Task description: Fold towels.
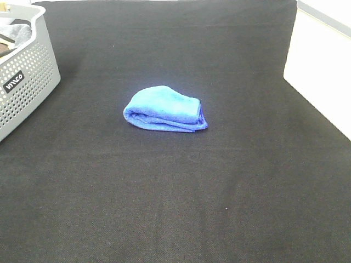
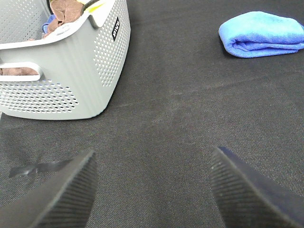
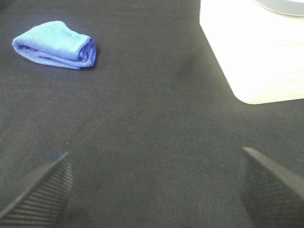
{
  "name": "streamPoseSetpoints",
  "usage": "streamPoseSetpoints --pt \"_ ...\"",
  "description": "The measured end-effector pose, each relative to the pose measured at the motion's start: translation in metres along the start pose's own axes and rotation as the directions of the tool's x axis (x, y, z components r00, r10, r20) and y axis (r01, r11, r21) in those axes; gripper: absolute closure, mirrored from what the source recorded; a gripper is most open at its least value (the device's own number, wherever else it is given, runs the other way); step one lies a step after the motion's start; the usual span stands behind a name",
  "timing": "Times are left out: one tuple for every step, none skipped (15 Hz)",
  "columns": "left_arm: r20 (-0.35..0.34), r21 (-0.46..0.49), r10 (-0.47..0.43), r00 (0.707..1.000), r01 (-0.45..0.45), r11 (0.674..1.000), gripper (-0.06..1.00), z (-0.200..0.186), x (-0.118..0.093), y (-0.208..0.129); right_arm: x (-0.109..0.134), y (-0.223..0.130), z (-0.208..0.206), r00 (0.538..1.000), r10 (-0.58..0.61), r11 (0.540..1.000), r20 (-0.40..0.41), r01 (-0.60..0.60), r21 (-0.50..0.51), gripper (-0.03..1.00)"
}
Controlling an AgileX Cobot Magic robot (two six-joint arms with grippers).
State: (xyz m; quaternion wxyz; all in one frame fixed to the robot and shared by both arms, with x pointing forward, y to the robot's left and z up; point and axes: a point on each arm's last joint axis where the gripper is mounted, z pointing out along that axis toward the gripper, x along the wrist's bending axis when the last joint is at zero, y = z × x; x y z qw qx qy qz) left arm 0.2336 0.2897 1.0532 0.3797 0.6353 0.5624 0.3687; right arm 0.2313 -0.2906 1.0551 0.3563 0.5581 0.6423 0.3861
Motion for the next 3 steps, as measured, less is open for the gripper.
streamPoseSetpoints --pt "0.0 0.0 0.0 1.0 0.0 1.0 0.29 0.0 0.0 0.0 0.0 0.0 0.0 1.0 0.0 1.0 0.0 0.0 0.0 0.1" --pt "0.0 0.0 0.0 1.0 0.0 1.0 0.29 0.0 0.0 0.0 0.0 0.0 0.0 1.0 0.0 1.0 0.0 0.0 0.0 0.1" --pt "0.0 0.0 0.0 1.0 0.0 1.0 0.29 0.0 0.0 0.0 0.0 0.0 0.0 1.0 0.0 1.0 0.0 0.0 0.0 0.1"
